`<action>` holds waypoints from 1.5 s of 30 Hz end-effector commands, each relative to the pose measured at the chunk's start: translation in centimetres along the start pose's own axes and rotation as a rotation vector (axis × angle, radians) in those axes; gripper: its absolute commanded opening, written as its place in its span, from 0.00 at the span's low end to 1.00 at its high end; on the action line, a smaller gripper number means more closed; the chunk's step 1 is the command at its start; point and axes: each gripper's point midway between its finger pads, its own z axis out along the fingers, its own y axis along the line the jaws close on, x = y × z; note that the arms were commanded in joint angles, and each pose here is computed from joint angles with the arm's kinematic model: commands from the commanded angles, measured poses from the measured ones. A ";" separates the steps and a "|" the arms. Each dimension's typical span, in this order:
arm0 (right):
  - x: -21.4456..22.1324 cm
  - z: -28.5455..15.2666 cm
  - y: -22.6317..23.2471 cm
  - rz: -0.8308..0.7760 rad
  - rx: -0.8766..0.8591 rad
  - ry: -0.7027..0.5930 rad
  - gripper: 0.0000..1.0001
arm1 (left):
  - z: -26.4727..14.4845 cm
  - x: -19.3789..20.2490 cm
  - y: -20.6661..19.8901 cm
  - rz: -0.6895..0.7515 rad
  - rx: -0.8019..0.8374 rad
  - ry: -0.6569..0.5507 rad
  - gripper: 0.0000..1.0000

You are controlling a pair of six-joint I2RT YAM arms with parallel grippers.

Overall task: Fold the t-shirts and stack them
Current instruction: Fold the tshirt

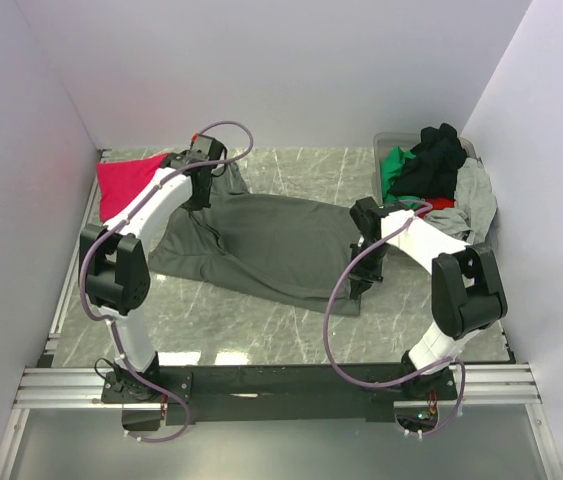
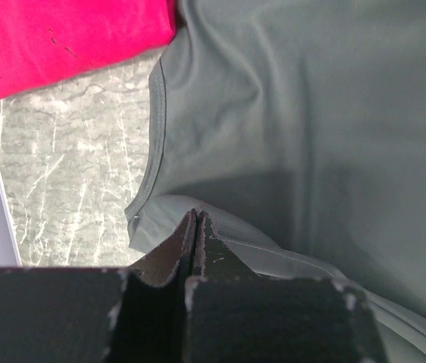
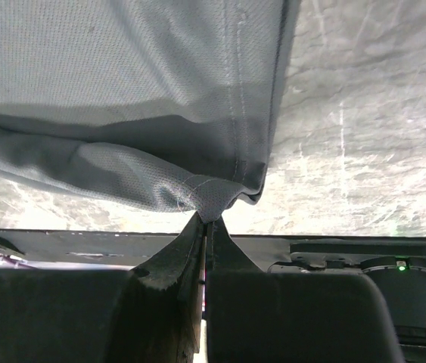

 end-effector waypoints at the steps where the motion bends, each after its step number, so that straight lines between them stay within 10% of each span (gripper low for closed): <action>1: -1.1 -0.8 0.5 -0.007 -0.031 -0.022 0.00 | -0.8 -2.5 0.4 -0.026 -0.030 -0.070 0.00; 45: -4.1 0.4 -1.1 0.087 -0.041 -0.054 0.00 | 1.2 -2.5 1.6 -0.153 -0.074 -0.016 0.00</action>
